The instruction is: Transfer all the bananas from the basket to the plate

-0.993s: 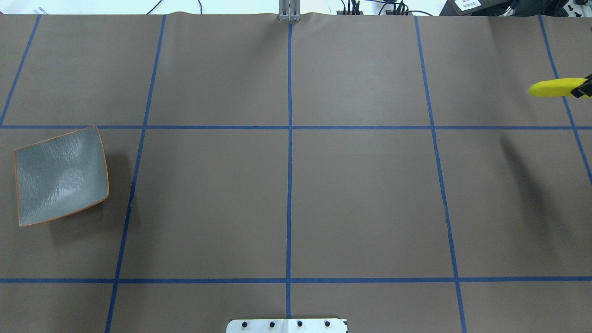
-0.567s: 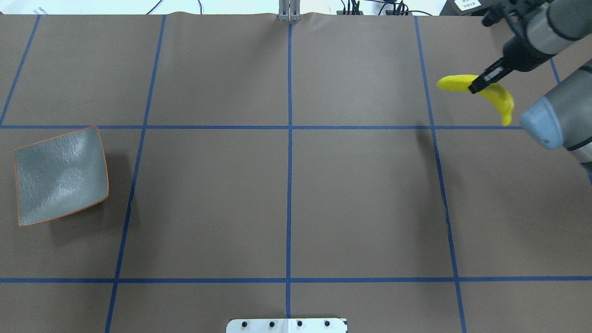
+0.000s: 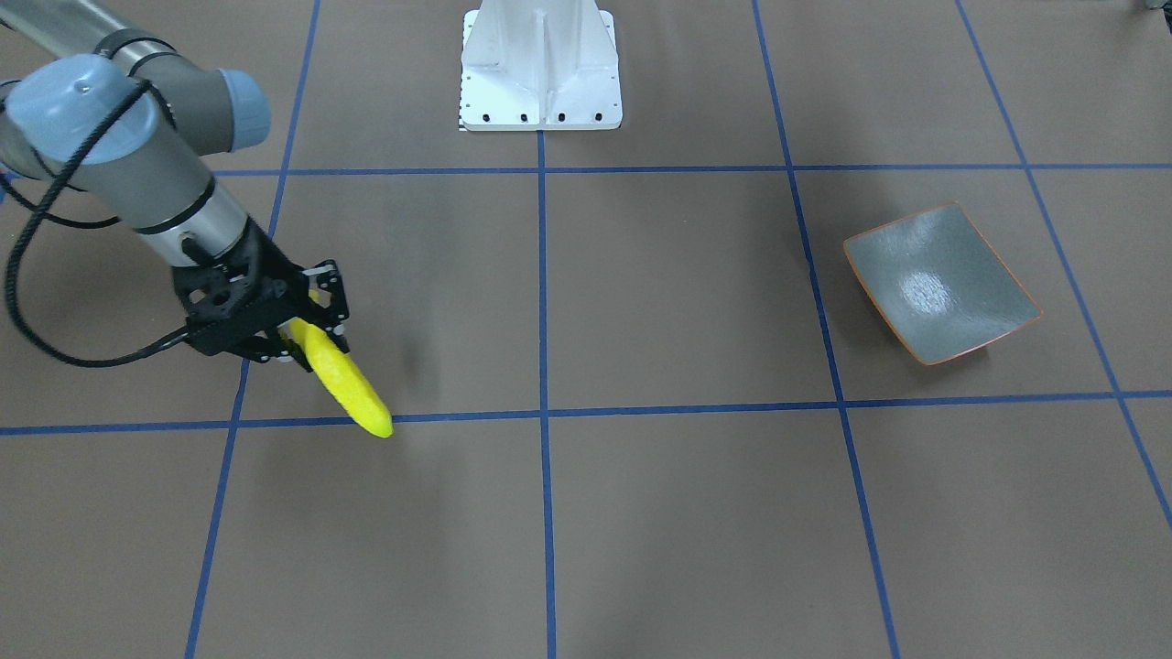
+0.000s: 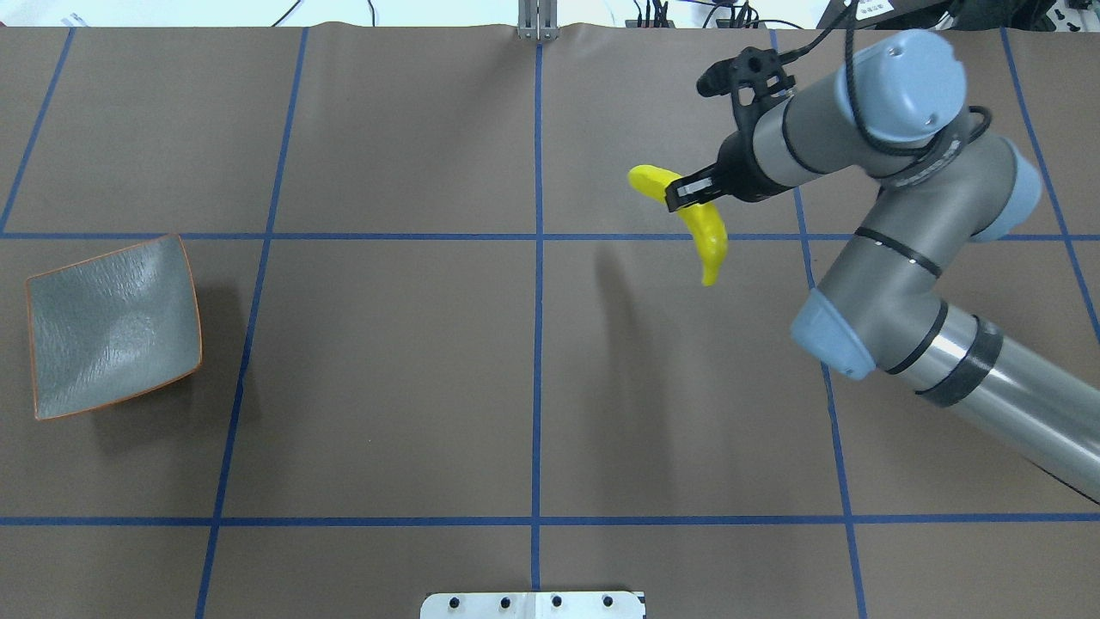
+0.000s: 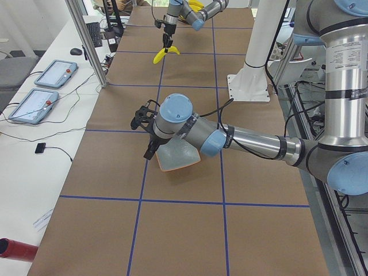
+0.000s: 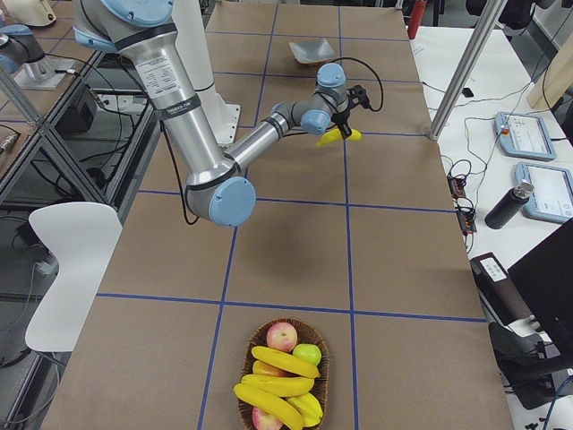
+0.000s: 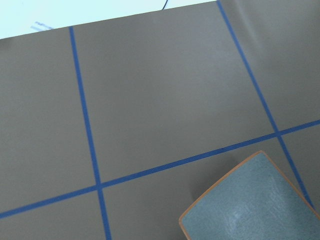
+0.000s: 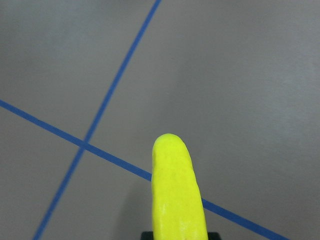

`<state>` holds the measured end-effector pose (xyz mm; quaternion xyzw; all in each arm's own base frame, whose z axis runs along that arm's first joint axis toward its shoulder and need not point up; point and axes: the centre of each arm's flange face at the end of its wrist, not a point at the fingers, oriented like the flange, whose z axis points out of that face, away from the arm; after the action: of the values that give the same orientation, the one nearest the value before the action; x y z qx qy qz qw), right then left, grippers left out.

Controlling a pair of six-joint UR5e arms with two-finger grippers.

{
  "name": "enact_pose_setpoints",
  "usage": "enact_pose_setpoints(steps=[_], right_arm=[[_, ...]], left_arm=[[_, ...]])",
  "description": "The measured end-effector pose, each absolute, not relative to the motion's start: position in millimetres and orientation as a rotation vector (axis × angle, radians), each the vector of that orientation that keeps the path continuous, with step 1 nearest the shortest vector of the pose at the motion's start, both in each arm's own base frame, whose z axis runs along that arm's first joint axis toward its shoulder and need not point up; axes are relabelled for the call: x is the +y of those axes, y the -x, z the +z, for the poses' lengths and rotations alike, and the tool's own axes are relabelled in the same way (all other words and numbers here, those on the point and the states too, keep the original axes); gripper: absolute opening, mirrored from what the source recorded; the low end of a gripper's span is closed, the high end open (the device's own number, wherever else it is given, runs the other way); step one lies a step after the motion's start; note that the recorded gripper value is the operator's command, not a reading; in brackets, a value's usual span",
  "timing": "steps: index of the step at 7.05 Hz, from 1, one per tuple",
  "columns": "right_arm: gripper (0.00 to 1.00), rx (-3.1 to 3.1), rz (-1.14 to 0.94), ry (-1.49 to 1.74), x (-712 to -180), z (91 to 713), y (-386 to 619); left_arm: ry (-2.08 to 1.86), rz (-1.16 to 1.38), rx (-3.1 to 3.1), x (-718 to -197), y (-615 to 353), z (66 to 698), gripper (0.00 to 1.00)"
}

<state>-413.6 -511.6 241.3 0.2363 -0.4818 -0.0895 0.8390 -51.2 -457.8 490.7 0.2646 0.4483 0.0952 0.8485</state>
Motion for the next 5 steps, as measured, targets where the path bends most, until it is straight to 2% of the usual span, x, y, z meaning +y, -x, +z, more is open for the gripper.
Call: enact_pose_setpoints(steps=[2, 5], right_arm=[[0.0, -1.078, -0.083, -0.57, -471.3, 181.1, 468.7], [0.0, -1.174, -0.024, -0.643, -417.8, 123.6, 493.3]], left_arm=[[-0.517, 0.167, 1.075, -464.3, -16.0, 457.9, 1.0], [-0.255, -0.151, 1.299, -500.2, -97.6, 358.1, 1.0]])
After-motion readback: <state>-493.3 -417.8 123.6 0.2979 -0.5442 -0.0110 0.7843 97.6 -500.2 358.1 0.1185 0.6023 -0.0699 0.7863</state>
